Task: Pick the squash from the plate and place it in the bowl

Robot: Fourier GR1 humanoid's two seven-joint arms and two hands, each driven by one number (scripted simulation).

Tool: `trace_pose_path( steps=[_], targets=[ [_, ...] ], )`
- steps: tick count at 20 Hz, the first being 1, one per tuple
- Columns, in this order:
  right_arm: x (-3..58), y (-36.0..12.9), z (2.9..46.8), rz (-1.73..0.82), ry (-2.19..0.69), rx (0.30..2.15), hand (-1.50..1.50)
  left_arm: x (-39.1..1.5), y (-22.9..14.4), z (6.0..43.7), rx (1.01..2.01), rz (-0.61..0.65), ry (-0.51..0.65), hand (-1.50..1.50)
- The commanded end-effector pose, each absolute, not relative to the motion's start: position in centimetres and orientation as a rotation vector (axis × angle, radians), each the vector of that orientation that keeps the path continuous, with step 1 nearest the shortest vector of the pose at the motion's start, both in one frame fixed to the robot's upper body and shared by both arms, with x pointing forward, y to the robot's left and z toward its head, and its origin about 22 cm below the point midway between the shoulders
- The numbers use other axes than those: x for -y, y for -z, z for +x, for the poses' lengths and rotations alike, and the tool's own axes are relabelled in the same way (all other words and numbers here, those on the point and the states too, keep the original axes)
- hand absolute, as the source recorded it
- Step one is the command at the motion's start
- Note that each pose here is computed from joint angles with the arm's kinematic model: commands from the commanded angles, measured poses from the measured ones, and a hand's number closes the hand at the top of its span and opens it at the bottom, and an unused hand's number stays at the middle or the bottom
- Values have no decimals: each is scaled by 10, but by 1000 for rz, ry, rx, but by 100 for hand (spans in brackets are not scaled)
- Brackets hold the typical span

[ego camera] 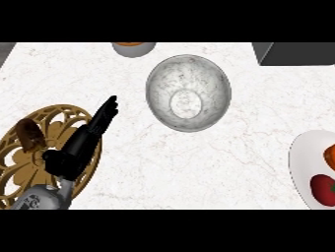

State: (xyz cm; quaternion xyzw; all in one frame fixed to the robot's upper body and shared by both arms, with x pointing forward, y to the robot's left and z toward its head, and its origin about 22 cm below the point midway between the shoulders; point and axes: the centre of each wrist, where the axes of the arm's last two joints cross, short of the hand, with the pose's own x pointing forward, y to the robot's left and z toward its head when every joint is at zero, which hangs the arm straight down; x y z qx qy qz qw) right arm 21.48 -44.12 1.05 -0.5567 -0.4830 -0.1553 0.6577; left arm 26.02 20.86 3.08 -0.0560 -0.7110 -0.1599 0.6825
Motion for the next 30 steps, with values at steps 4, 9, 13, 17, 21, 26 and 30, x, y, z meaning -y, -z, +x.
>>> trace_pose_path(
  steps=[4, 9, 13, 17, 21, 26, 30],
  targets=[
    [477, -46, 203, -1220, 71, 628, -150, -194, -30, 259, 1604, -172, 401, 0],
    [444, -84, 235, -880, -92, 477, -150, -195, -33, 265, 1592, -185, 404, 0],
    [437, -141, 261, -787, -87, 384, -150, -196, -42, 271, 1588, -184, 390, 0],
    [423, -158, 276, -704, -88, 340, -150, -196, -32, 259, 1611, -163, 405, 0],
    [429, -146, 282, -678, -86, 300, -150, -207, -42, 269, 1584, -172, 381, 0],
    [418, -130, 285, -704, -96, 291, -150, -189, -49, 267, 1599, -159, 369, 0],
    [410, -131, 297, -772, -124, 290, -150, -203, -47, 263, 1590, -189, 407, 0]
  ],
)
